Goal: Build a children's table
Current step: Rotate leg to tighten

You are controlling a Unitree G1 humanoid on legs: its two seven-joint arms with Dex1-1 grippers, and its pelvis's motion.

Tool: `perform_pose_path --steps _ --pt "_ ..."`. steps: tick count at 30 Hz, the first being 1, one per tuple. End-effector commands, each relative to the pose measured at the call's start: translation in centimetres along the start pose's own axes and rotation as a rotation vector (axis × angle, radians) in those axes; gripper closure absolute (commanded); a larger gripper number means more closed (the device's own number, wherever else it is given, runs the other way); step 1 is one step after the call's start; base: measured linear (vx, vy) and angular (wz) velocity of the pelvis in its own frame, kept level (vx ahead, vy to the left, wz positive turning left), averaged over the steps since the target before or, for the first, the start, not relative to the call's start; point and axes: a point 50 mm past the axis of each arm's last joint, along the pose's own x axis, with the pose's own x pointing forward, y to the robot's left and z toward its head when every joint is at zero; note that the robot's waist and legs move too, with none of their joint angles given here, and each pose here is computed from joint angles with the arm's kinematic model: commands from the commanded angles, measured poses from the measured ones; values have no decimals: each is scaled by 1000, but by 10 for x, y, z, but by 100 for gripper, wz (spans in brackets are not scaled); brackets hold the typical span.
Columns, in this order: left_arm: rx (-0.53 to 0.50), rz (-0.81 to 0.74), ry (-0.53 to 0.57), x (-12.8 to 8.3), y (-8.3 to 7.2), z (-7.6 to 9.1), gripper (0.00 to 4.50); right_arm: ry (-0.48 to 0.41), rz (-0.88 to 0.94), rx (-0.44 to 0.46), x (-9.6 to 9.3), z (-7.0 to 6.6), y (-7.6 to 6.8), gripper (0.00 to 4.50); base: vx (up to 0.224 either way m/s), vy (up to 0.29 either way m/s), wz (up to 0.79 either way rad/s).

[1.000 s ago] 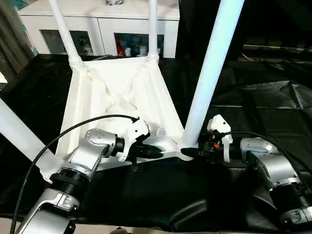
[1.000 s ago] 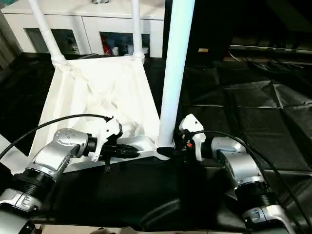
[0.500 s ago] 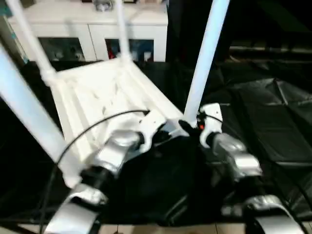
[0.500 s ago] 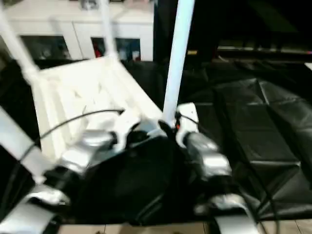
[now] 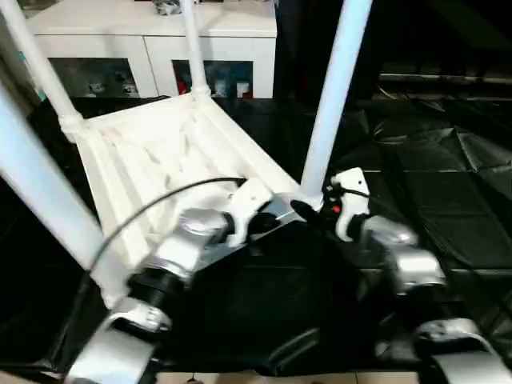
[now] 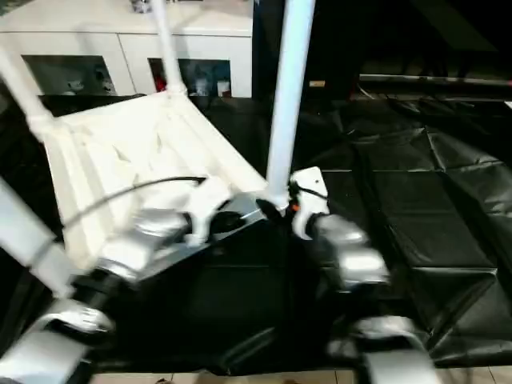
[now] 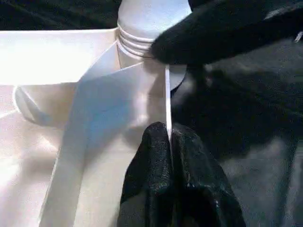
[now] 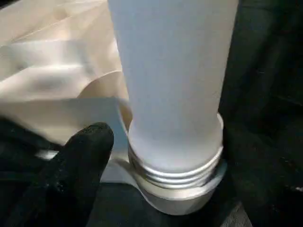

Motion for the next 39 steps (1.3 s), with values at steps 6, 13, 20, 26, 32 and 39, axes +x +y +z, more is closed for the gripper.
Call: perform_pose_path --steps 6,13,20,26,32,39 --pt "59 -267 -1 -23 -7 -3 450 52 290 -129 -23 8 5 60 0 0 0" --pt "70 -359 27 -34 -9 -5 450 134 417 -146 -29 3 13 60 0 0 0" --pt "64 -351 15 -34 -9 -4 450 140 442 -146 -25 3 17 103 0 0 0" --pt "60 -340 17 -36 -7 -5 450 163 462 -152 -27 1 17 154 0 0 0" --pt "57 -334 18 -36 -6 -7 450 175 465 -150 -28 -2 17 174 0 0 0" --pt "53 -335 17 -36 -7 -7 450 185 459 -145 -28 -9 19 175 0 0 0"
